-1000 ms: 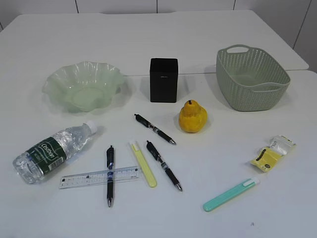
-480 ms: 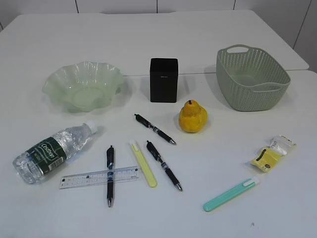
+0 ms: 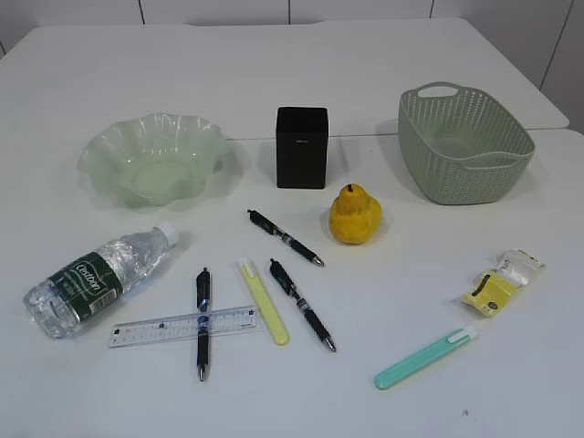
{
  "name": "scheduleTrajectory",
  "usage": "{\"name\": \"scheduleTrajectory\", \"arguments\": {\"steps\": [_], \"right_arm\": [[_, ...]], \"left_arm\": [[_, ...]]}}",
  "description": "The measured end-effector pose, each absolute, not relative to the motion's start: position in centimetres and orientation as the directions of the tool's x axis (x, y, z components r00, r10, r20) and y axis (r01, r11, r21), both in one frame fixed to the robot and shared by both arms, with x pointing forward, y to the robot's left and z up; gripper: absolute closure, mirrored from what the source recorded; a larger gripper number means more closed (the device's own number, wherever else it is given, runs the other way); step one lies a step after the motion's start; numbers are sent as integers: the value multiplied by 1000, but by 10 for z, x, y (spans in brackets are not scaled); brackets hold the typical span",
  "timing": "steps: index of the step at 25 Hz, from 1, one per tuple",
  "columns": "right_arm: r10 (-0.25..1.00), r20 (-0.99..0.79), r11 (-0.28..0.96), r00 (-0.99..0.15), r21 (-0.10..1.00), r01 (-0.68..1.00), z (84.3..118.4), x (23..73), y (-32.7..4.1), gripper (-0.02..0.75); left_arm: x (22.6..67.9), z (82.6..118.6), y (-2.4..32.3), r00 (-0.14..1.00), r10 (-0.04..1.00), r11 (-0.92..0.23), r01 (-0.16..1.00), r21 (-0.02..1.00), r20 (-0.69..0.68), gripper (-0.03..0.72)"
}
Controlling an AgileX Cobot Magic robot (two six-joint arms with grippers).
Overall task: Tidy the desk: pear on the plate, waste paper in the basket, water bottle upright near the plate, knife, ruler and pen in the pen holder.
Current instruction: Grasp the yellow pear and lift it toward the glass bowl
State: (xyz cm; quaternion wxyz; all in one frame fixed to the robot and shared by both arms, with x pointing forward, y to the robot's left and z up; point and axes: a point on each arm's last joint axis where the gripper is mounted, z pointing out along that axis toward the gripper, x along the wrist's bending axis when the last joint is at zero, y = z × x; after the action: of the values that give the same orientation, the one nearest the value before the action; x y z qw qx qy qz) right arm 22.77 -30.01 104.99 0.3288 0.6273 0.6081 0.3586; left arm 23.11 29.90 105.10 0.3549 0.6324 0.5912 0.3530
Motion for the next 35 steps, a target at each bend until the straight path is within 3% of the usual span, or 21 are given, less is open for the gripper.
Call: {"name": "scheduleTrajectory", "arguments": {"steps": [11,23,35], "right_arm": [[998,59,-43,1,712,701,1085,276,-296,188],[994,112,-56,5,459,887,1129,386,-285,188],[977,212,-97,10,406,909,1153,518,-272,186]], "left_arm": [[231,1051,299,52,998,-49,497,866,27,162],[231,1051,299,52,998,-49,497,866,27,162],[231,1051,299,52,998,-49,497,866,27,162]]}}
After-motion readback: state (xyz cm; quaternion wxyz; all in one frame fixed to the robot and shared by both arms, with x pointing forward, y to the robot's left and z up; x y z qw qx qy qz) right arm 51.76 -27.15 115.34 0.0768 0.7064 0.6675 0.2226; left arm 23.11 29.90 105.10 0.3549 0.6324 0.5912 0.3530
